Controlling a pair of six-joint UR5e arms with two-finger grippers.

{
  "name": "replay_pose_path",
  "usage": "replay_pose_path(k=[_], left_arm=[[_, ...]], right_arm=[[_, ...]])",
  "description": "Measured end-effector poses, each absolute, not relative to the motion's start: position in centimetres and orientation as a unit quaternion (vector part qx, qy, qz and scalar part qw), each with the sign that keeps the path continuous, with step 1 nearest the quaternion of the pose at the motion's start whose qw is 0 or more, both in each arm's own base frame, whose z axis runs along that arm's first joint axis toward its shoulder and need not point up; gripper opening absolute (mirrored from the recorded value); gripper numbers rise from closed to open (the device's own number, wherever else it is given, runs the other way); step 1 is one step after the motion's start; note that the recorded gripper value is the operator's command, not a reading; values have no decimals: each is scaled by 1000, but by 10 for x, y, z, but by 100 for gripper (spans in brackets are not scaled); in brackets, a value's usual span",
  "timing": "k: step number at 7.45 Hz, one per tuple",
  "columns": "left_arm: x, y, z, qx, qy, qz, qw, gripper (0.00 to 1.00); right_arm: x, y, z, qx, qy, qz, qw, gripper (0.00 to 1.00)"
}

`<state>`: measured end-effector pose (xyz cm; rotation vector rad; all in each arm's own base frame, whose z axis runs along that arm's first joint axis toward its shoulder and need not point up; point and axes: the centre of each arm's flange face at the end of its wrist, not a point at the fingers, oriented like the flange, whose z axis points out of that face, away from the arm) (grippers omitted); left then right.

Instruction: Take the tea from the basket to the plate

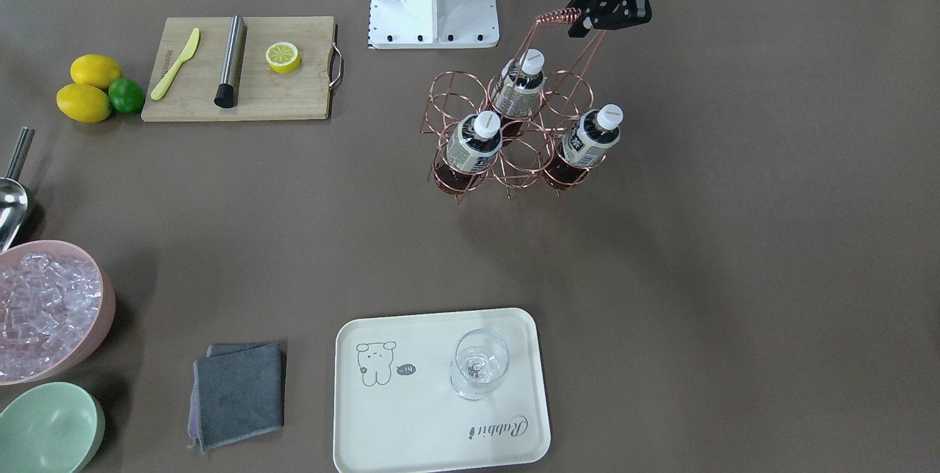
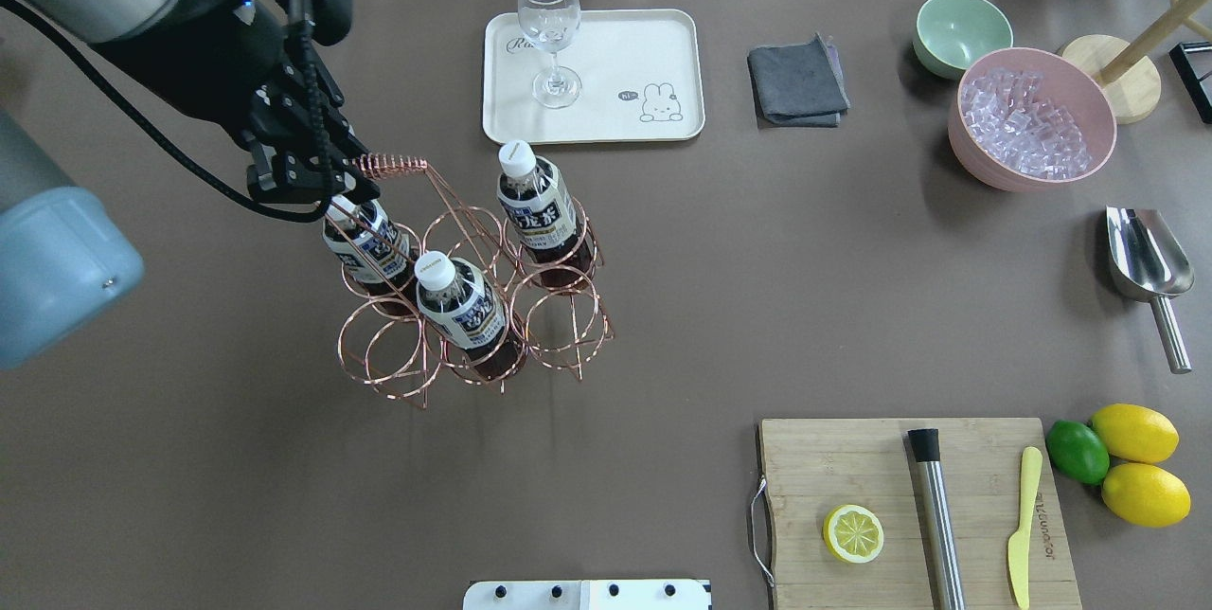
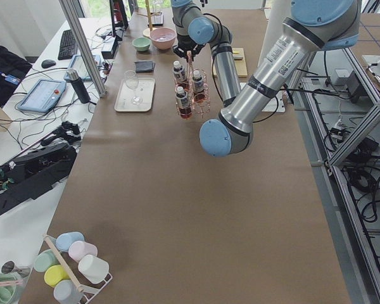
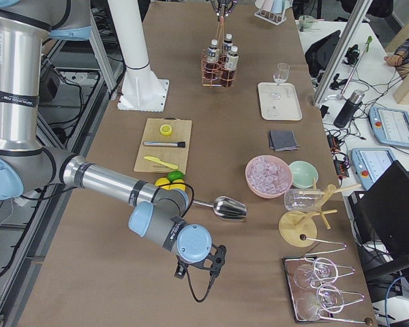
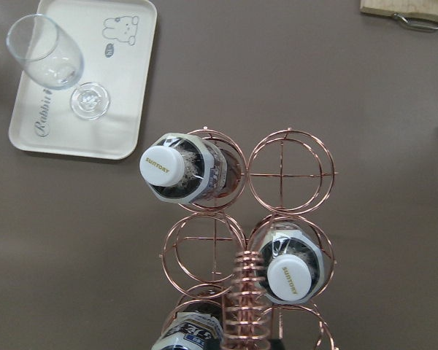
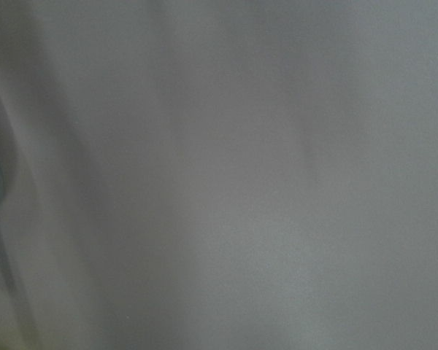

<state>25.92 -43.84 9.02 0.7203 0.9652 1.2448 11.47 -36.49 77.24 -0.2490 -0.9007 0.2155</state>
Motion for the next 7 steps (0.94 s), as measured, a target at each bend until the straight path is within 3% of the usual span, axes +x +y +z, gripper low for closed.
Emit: replay_pose_path(k=[7], left_arm=[[365, -398, 35, 307, 487, 483, 659, 0]], right_arm=[[117, -379, 739, -91, -427, 93, 895, 100]])
